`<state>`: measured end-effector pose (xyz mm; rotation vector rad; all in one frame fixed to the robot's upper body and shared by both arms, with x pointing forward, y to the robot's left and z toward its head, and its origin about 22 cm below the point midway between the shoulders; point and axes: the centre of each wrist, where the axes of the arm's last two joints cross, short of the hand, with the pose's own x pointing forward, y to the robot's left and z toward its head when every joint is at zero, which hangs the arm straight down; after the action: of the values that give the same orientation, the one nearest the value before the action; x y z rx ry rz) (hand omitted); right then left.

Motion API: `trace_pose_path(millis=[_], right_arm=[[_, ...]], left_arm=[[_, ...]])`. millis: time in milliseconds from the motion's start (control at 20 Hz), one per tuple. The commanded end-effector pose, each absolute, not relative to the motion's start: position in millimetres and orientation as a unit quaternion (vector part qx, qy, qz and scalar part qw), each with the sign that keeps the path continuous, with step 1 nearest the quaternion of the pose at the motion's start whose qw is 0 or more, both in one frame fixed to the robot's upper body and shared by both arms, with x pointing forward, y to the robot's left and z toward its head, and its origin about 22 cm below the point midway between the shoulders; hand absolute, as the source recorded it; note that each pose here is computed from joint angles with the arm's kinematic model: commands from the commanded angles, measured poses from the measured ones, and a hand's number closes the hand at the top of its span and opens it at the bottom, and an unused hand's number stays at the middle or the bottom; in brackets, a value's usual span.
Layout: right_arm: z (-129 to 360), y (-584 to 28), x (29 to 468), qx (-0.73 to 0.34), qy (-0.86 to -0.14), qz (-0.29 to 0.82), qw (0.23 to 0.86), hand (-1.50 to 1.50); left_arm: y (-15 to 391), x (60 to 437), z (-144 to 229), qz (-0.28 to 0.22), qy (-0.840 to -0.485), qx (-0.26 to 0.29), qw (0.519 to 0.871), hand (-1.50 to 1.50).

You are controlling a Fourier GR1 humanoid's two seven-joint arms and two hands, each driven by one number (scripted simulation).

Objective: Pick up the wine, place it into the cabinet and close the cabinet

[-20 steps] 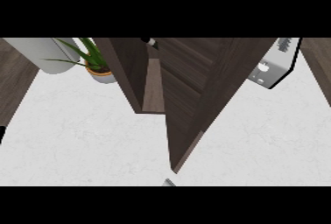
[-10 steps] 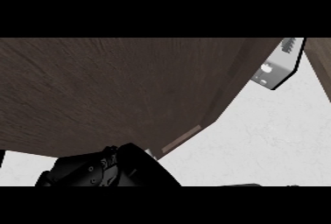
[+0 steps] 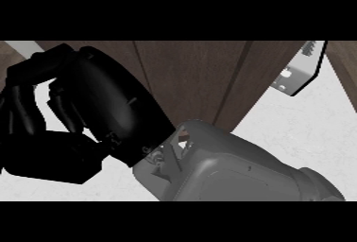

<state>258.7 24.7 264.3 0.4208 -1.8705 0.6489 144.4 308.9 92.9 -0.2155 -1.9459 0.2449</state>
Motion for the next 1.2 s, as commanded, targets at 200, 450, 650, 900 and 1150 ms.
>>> trace_pose_path(millis=[200, 450, 650, 900, 1150], right_arm=[[255.3, 17.3, 337.2, 0.149, -0.777, 0.248, 0.559, 1.50], [243.0, 13.2, 357.9, 0.133, -0.782, 0.246, 0.556, 1.50], [254.1, -0.7, 373.9, 0.126, -0.782, 0.244, 0.559, 1.50], [235.3, -18.1, 391.8, 0.086, -0.789, 0.257, 0.552, 1.50], [240.2, -30.6, 403.3, 0.064, -0.790, 0.269, 0.547, 1.50]], left_arm=[[309.6, 147.9, 79.3, 0.104, -0.826, -0.088, 0.548, -1.50], [305.9, 151.1, 98.4, 0.099, -0.822, -0.082, 0.555, -1.50], [307.3, 153.0, 100.8, 0.094, -0.832, -0.072, 0.543, -1.50], [309.8, 171.3, 102.2, 0.100, -0.828, -0.081, 0.546, -1.50], [300.3, 172.5, 101.9, 0.092, -0.828, -0.078, 0.547, -1.50]])
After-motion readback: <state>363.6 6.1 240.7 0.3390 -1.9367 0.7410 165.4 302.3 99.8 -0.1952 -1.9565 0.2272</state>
